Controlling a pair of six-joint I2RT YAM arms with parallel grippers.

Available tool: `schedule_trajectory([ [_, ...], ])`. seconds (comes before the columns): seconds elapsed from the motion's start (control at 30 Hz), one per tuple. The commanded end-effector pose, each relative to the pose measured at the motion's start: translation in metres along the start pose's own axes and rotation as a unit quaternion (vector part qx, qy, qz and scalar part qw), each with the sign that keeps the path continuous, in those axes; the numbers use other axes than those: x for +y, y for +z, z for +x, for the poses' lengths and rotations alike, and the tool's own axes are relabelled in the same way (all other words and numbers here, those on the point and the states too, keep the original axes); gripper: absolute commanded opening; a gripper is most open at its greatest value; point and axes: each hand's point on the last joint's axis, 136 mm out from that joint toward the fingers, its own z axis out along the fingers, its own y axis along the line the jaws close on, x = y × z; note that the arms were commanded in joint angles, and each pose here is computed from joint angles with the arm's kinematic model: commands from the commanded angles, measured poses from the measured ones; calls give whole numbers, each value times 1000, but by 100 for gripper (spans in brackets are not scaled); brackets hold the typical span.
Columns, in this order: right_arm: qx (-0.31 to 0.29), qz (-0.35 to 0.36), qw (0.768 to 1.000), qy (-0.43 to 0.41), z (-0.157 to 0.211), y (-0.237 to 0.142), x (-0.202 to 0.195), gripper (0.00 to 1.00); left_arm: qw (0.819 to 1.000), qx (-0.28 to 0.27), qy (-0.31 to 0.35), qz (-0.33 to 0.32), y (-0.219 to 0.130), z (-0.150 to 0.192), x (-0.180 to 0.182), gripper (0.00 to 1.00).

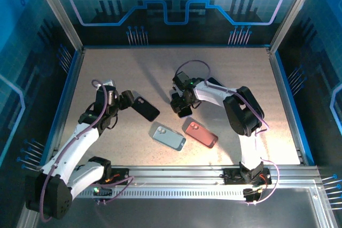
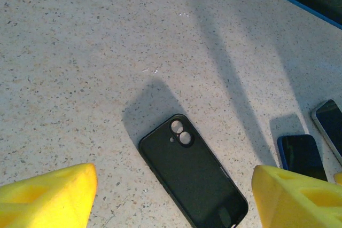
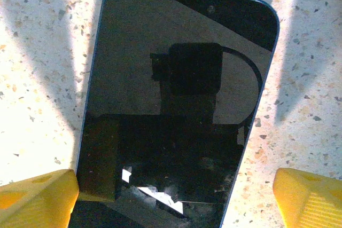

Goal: Put the phone into the phone case

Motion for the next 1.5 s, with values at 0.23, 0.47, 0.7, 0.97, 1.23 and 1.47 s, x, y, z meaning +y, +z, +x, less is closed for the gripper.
schedule_trajectory([
  [0.23,-8,-2,1000,22,-10,-8,6,96,1000,-3,13,2,-2,-5,-4,77],
  [0.47,-3,-14,1000,23,-9,-8,10,96,1000,-4,14,3,-4,-6,-4,77],
  [0.7,11,-30,998,47,-9,9,18,93,1000,-4,15,2,-2,-6,-4,77],
  [0.97,39,14,998,57,4,22,4,84,1000,-1,17,2,0,-6,-6,76],
  [1.23,46,23,998,36,15,28,1,69,999,26,25,1,8,5,-5,67],
  [1.47,13,4,1000,-4,1,6,3,64,997,62,33,43,13,24,-28,62],
])
